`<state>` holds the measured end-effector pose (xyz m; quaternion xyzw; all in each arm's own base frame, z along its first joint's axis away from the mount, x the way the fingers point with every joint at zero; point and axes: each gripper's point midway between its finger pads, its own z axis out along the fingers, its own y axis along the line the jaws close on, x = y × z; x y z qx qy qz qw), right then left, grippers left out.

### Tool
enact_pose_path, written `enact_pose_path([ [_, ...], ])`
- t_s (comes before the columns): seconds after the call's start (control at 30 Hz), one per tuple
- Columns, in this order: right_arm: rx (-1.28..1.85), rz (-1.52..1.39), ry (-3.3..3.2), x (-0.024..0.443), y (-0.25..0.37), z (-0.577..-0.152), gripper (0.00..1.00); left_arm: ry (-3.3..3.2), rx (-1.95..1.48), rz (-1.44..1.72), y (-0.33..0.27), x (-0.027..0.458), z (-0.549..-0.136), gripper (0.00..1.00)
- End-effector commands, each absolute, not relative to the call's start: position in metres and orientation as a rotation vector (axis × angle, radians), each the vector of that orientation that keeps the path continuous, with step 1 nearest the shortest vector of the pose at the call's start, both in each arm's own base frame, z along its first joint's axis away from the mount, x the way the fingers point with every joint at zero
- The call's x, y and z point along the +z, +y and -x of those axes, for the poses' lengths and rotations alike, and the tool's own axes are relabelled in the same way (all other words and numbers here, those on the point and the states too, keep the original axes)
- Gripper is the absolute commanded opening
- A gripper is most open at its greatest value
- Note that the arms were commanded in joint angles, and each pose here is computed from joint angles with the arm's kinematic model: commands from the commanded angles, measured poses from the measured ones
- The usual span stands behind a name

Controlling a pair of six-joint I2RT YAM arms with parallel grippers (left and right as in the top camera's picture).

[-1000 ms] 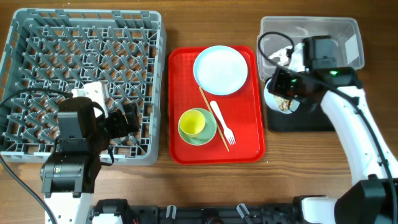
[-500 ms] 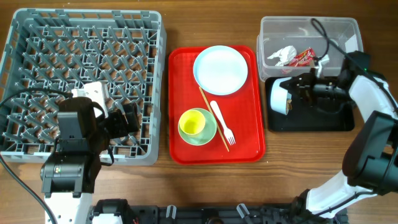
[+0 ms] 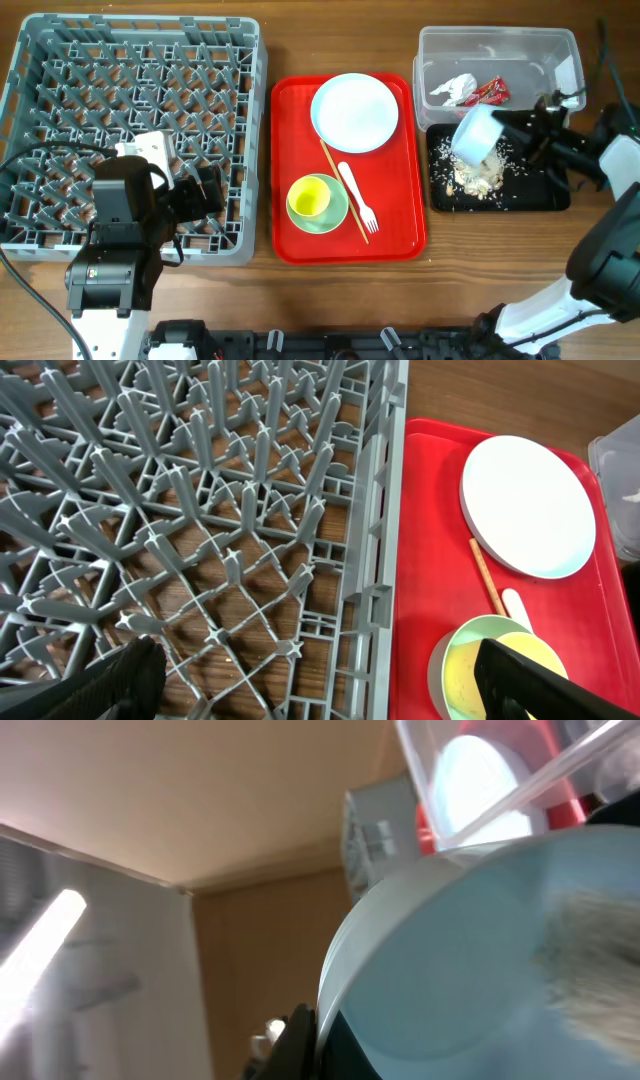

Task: Sort waste into correct bins and load items into the dishwasher rack
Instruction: 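Tip the light-blue bowl over the black tray to dump the rice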

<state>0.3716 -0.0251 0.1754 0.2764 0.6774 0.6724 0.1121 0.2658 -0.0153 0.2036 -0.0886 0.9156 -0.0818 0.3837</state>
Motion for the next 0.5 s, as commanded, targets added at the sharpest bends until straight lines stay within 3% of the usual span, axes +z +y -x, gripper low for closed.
enact_pose_path([
  [0.0,2.157,-0.970,1.819,0.190,-0.045,-0.368,0.04,2.318,-0.201,0.219,-0.015,0.211,-0.268,1.00],
  [0.37,2.113,-1.003,1.794,0.188,-0.062,-0.367,0.04,2.318,-0.201,0.219,-0.015,0.211,-0.268,1.00],
  [0.47,1.743,-1.128,2.119,0.130,-0.060,-0.359,0.04,2.319,-0.201,0.220,-0.015,0.210,-0.268,1.00],
])
